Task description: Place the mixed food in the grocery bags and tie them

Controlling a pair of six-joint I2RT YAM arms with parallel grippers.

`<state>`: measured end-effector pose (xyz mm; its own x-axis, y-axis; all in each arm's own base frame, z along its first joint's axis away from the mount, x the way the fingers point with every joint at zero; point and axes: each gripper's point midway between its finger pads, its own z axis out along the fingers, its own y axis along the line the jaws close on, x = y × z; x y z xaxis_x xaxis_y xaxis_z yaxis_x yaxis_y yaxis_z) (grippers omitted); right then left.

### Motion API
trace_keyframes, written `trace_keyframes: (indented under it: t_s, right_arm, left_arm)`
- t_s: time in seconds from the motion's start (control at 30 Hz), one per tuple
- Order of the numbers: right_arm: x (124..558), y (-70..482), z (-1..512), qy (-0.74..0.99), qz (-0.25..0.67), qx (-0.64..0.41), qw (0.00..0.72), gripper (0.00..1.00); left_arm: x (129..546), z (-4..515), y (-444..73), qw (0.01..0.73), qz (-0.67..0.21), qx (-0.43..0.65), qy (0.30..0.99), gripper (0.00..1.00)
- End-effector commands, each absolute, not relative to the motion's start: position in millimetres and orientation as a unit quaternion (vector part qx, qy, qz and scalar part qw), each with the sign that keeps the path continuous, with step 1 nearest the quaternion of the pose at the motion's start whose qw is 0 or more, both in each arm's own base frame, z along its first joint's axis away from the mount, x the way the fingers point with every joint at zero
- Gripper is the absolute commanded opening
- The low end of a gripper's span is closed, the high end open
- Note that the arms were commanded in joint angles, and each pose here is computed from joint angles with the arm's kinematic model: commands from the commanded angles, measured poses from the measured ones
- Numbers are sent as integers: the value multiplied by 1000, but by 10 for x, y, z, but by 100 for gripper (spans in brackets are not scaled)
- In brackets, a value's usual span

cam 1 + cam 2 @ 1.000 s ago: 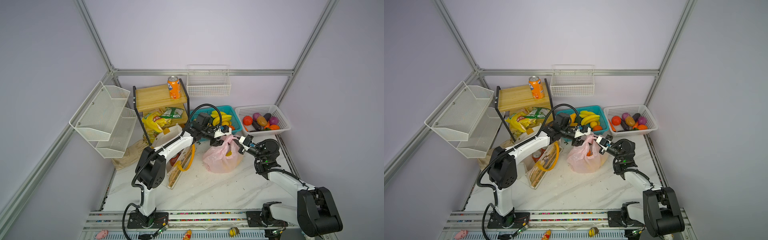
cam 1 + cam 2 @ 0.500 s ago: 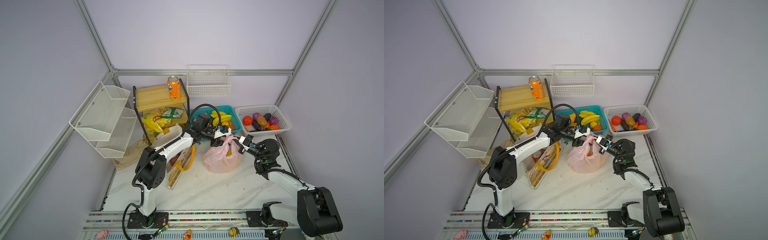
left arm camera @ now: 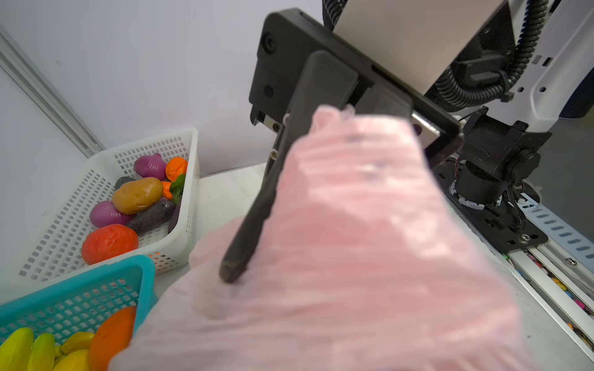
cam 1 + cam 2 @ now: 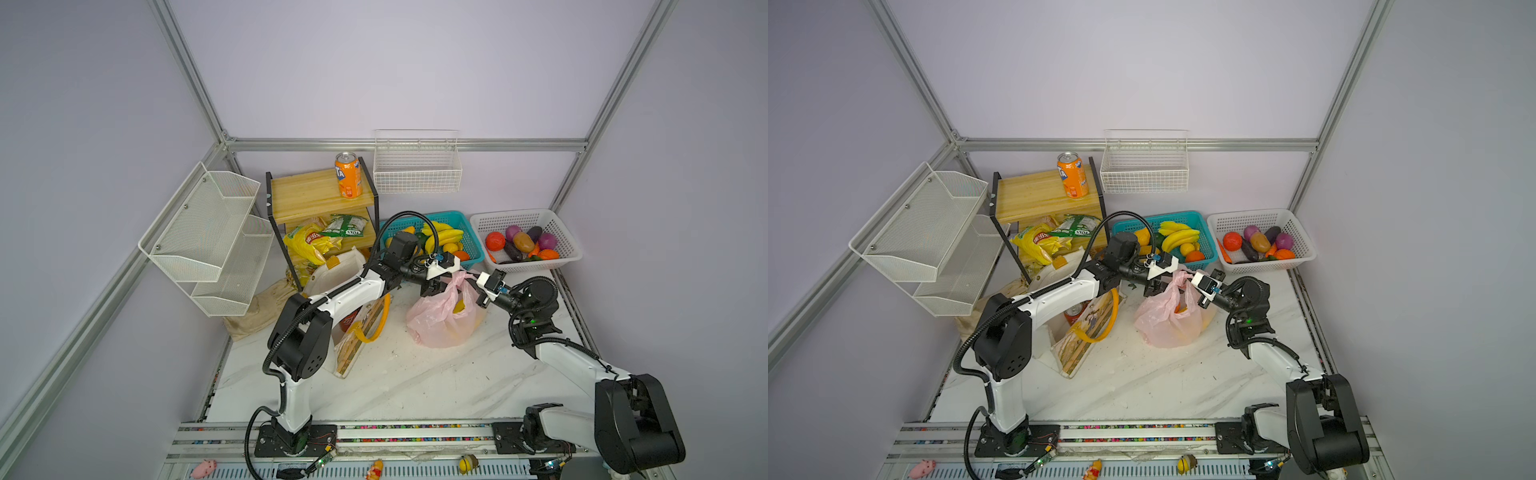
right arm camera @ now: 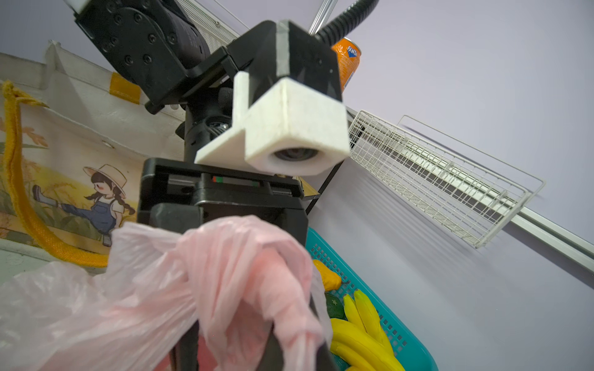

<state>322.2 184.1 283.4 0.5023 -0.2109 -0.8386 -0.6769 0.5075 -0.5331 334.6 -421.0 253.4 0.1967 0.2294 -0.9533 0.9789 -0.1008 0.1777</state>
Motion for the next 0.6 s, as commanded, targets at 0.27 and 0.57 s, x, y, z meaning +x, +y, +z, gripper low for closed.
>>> trace_keyframes:
  t_s: [0.27,0.57]
  right_arm:
    - [3235,1827,2991,454,143,-473,742,0]
    - [3234,1823,2996,454,141,-472,742,0]
  left_arm:
    - [3285,2853,-4143,496,-414,600,472,46]
    - [3349,2790,-4133,497,-398,600,485,28]
